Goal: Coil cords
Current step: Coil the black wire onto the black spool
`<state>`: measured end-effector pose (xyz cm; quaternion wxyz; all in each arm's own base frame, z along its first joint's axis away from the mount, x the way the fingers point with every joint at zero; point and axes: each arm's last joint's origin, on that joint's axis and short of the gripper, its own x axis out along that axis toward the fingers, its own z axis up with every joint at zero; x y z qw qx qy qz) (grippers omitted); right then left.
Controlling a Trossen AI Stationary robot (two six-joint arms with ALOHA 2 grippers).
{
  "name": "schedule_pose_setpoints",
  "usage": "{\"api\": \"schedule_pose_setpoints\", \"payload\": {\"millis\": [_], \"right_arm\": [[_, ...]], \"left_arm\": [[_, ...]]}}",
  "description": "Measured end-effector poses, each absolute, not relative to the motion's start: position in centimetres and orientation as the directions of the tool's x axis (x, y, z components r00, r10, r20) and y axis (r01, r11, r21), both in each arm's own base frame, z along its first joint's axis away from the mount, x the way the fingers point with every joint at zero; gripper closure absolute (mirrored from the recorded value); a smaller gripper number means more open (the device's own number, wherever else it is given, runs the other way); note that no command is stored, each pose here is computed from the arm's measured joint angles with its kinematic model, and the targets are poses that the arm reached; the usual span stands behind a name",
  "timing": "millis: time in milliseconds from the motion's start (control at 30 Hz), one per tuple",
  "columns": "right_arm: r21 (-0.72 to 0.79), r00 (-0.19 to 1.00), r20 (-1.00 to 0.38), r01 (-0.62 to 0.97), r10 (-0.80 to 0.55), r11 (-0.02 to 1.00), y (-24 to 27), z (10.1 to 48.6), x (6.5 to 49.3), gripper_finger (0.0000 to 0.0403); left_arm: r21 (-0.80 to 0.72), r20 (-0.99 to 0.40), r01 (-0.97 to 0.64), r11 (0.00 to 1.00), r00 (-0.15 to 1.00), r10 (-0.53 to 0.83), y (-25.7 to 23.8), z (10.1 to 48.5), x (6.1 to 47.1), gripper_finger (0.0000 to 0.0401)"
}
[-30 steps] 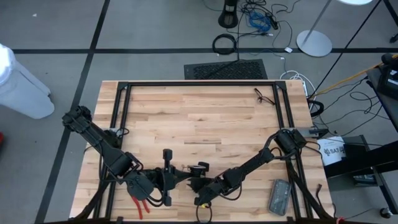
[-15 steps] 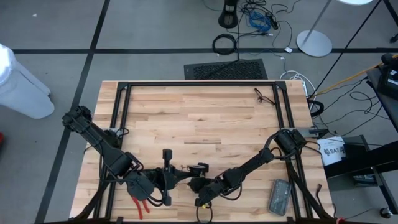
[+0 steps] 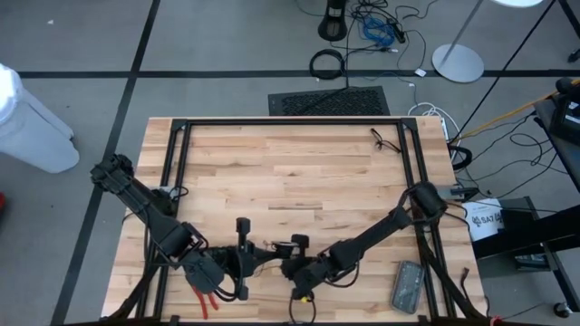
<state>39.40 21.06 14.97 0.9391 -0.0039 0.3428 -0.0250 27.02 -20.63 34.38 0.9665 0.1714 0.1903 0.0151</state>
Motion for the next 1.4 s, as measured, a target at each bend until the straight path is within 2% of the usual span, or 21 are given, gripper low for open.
{"api": "schedule_pose_setpoints", "payload": {"millis": [267, 467, 633, 867, 1100, 1400], "right_arm": [[-0.004, 0.644, -0.763, -0.097, 0.059, 0.995, 21.7, 20.2, 35.0, 0.0403], [0.051, 0.628, -0.767, -0.142, 0.13, 0.989, 22.9, 25.0, 30.6, 0.0403], [0.105, 0.676, -0.706, -0.198, 0.213, 0.975, 24.2, 28.4, 27.5, 0.0403], [0.068, 0.773, -0.596, -0.224, 0.22, 0.972, 25.5, 31.5, 24.2, 0.0403], [0.015, 0.837, -0.477, -0.297, 0.268, 0.955, 26.5, 33.0, 23.7, 0.0403], [-0.044, 0.884, -0.352, -0.343, 0.306, 0.938, 27.0, 35.8, 24.0, 0.0403]], "left_arm": [[0.36, -0.387, 0.083, 0.929, 0.919, 0.068, -21.5, 34.1, 26.1, 0.0399], [0.362, -0.398, 0.114, 0.925, 0.916, 0.043, -22.1, 34.0, 25.6, 0.0399], [0.33, -0.432, 0.199, 0.923, 0.901, -0.04, -22.4, 33.9, 25.4, 0.0399], [0.283, -0.463, 0.289, 0.915, 0.876, -0.134, -22.6, 33.8, 25.4, 0.0399], [0.244, -0.476, 0.314, 0.918, 0.863, -0.169, -22.7, 33.7, 25.3, 0.0399], [0.223, -0.543, 0.314, 0.923, 0.826, -0.149, -22.4, 33.0, 24.9, 0.0399]]}}
